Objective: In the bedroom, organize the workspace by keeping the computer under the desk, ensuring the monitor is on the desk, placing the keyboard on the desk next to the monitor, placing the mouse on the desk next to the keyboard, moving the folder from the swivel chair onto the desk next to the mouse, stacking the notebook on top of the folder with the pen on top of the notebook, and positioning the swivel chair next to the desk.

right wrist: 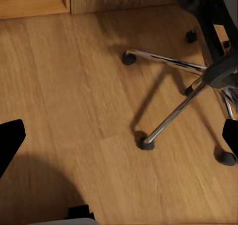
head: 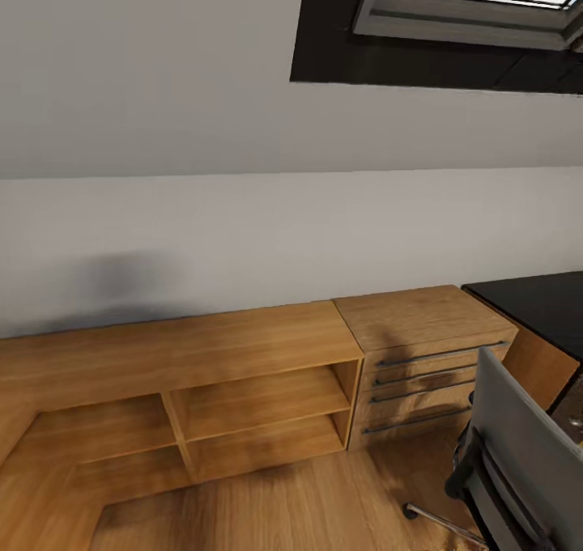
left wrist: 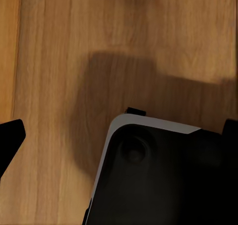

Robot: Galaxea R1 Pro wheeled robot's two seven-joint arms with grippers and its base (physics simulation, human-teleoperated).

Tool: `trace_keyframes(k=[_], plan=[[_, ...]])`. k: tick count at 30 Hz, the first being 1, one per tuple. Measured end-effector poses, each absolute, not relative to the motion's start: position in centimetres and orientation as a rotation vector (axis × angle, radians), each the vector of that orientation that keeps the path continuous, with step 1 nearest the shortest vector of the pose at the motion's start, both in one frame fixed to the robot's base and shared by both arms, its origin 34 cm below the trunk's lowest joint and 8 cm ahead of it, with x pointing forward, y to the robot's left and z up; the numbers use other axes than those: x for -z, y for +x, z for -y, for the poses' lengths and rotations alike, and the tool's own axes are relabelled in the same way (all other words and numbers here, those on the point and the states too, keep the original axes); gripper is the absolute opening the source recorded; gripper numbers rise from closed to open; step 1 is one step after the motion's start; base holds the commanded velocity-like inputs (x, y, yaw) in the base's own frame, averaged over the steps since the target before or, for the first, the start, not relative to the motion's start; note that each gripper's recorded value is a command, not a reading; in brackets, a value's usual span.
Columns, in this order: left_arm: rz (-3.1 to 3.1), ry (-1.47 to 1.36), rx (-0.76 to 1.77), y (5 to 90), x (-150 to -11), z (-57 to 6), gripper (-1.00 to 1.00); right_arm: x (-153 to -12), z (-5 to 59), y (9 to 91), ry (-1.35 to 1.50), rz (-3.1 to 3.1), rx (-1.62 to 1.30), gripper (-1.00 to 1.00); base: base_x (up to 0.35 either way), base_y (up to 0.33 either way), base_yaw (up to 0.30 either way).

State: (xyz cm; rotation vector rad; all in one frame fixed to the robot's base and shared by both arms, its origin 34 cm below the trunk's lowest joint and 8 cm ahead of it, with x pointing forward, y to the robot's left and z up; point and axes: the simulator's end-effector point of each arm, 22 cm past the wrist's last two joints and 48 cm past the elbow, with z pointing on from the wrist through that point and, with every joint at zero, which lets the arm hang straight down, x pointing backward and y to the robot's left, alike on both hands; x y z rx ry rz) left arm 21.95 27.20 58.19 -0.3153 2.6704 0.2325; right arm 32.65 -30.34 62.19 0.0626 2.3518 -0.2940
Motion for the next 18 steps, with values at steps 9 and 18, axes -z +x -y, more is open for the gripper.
trace_keyframes(k=[9, 18], plan=[[-2.663, -0.315, -0.232, 22.23, -58.26, -27.24, 1.0, -62.3, 30.21, 32.9, 0.061, -2.345, 0.286, 1.0, 0.001, 0.1, -0.249], [-2.654, -0.315, -0.228, 22.53, -58.35, -27.16, 1.0, -62.46, 30.26, 33.13, 0.061, -2.338, 0.286, 1.0, 0.094, 0.267, -0.247]])
